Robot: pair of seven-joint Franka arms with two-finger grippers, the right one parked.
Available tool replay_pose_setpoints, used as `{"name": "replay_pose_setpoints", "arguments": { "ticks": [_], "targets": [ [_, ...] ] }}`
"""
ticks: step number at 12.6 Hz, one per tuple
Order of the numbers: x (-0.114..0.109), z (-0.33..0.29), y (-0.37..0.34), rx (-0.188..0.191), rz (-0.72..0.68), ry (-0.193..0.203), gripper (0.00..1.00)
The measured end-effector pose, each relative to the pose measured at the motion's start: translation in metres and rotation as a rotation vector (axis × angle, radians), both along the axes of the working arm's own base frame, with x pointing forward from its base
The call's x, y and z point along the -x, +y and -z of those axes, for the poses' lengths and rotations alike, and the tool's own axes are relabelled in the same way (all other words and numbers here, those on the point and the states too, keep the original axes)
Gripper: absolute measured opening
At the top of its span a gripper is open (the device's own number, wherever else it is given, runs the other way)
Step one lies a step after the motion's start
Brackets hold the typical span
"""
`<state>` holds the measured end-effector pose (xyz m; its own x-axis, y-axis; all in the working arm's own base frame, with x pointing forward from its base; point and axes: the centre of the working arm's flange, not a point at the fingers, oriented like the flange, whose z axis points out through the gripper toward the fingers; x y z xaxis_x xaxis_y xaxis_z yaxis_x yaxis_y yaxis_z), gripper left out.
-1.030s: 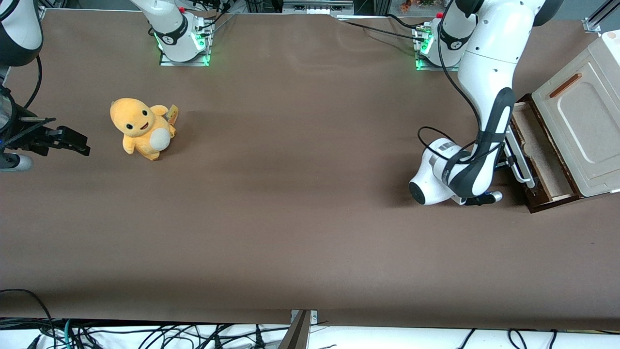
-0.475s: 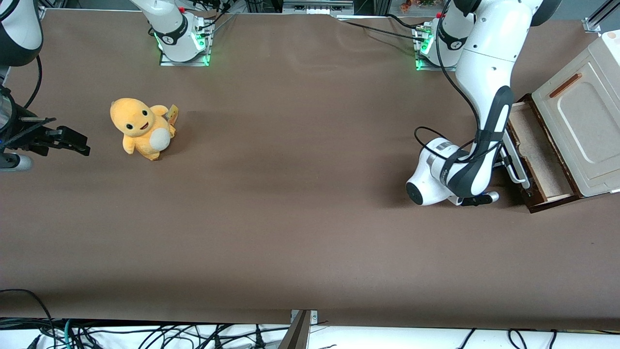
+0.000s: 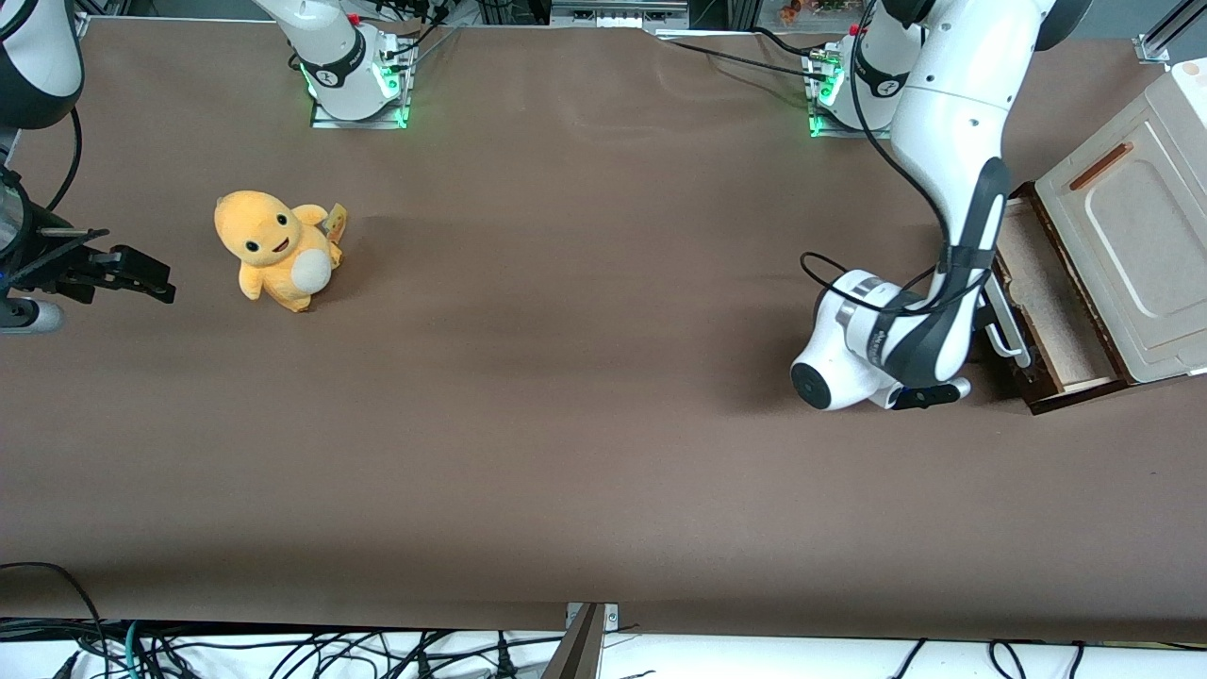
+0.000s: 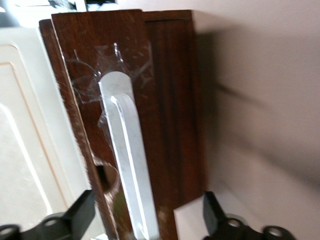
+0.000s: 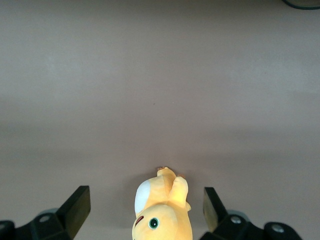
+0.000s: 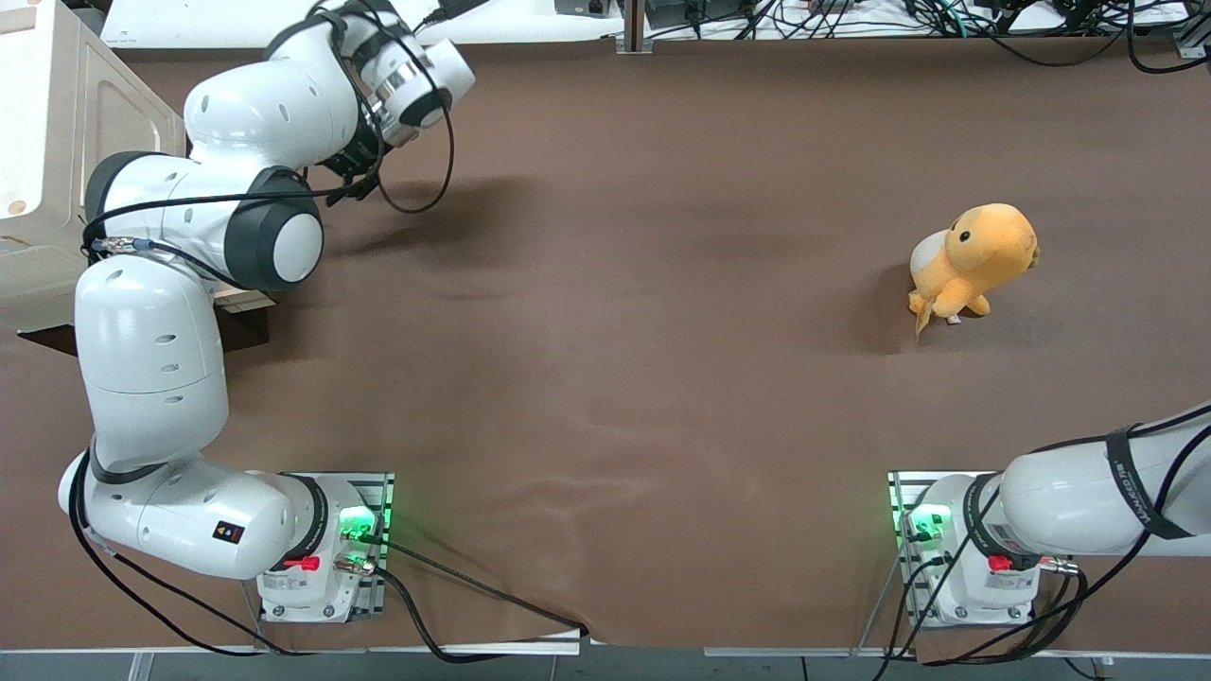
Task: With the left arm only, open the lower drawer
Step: 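Open the left gripper and lift it away from the drawer handle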
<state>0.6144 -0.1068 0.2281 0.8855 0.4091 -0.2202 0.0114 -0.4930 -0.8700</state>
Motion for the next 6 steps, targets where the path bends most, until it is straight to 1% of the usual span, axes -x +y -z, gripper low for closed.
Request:
{"name": "replay_pose_setpoints", "arguments": {
  "ticks": [1, 3, 5, 6],
  "targets": [
    [-0.009, -0.017, -0.01, 0.076, -0.045, -0.038, 1.0],
    [-0.029, -0.056, -0.026, 0.239, -0.134, -0.119, 1.0],
    [-0.045, -0.102, -0.024, 0.41, -0.238, -0.193, 1.0],
    [-0.053, -0.13, -0.011, 0.506, -0.301, -0.234, 1.0]
  ]
}}
